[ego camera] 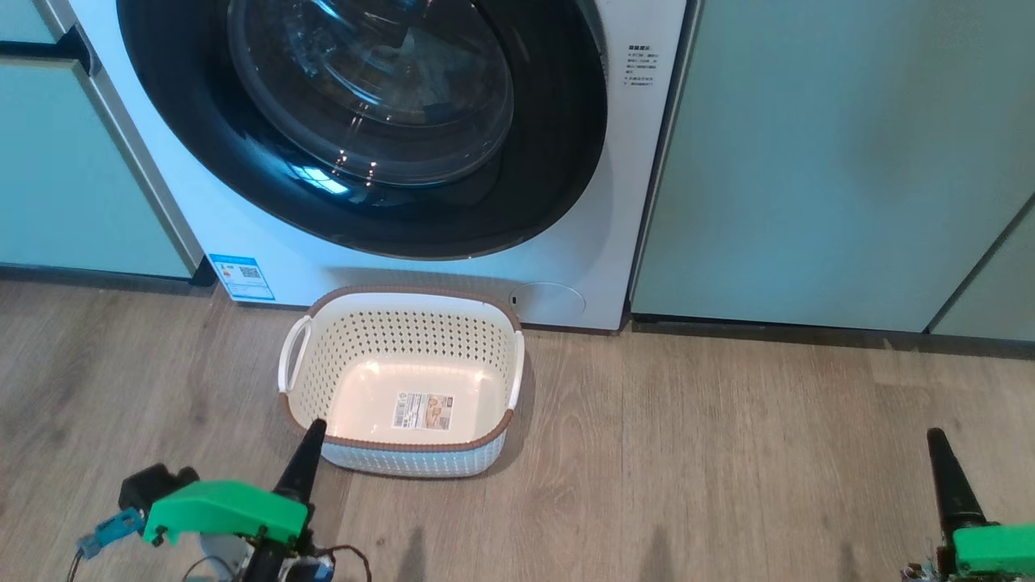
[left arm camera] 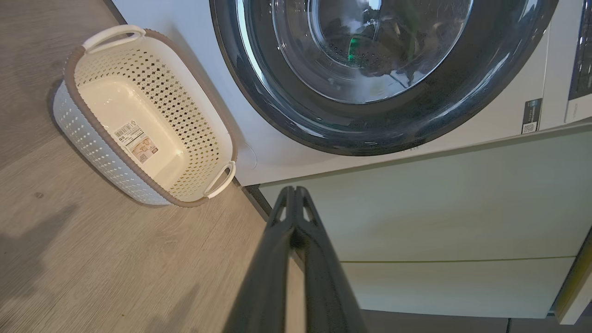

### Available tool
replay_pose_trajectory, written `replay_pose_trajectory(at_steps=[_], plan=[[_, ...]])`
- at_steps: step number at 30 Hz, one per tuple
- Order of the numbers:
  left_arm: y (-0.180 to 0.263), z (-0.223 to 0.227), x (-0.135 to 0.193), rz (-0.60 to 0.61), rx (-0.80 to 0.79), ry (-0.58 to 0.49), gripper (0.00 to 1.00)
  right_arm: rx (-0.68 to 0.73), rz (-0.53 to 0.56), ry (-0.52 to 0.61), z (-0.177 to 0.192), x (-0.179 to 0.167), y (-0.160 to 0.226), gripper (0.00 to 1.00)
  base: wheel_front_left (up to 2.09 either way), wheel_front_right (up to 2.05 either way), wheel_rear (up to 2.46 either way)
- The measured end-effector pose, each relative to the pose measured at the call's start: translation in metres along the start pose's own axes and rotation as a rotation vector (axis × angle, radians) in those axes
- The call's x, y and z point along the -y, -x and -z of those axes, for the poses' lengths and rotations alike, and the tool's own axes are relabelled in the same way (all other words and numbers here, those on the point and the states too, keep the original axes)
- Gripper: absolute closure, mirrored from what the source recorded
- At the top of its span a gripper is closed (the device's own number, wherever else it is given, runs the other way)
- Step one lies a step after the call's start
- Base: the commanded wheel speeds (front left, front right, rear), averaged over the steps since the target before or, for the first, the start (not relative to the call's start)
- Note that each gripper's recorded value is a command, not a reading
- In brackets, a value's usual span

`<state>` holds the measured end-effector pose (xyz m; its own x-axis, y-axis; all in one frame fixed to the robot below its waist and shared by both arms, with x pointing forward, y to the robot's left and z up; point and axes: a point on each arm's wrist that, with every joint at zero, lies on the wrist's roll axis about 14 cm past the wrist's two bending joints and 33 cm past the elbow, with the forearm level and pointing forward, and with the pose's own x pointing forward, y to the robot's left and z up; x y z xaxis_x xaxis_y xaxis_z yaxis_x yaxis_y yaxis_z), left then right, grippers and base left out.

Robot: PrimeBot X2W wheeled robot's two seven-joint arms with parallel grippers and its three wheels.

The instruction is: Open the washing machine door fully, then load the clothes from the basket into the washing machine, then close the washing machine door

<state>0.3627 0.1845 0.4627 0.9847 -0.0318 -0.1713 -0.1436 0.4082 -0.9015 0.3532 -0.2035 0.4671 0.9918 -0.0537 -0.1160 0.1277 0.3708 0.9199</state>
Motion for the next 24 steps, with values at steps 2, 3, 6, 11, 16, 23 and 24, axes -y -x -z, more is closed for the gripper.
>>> replay_pose_trajectory(at_steps=[2, 3, 6, 11, 16, 23, 24], plan=[[-0.001, 0.000, 0.001, 0.003, 0.001, 0.022, 1.00, 0.001, 0.001, -0.023, 0.000, 0.000, 0.000, 1.00, 0.00, 0.00, 0.00], [-0.002, -0.001, 0.002, 0.007, -0.001, 0.034, 1.00, 0.002, 0.001, -0.035, 0.000, 0.000, -0.001, 1.00, 0.00, 0.00, 0.00], [-0.002, 0.000, 0.003, 0.012, -0.001, 0.068, 1.00, 0.000, -0.007, -0.067, -0.001, -0.003, -0.004, 1.00, 0.00, 0.00, 0.00], [-0.002, 0.001, 0.002, 0.015, -0.004, 0.129, 1.00, -0.003, -0.015, -0.121, -0.001, -0.006, -0.007, 1.00, 0.00, 0.00, 0.00], [-0.003, -0.002, 0.002, 0.018, 0.004, 0.190, 1.00, -0.006, -0.014, -0.177, -0.001, -0.006, -0.009, 1.00, 0.00, 0.00, 0.00], [-0.005, -0.006, 0.007, 0.042, 0.016, 0.279, 1.00, -0.014, -0.012, -0.267, -0.001, -0.005, -0.011, 1.00, 0.00, 0.00, 0.00], [-0.005, -0.006, 0.006, 0.043, 0.011, 0.291, 1.00, -0.013, -0.015, -0.278, -0.002, -0.006, -0.012, 1.00, 0.00, 0.00, 0.00]])
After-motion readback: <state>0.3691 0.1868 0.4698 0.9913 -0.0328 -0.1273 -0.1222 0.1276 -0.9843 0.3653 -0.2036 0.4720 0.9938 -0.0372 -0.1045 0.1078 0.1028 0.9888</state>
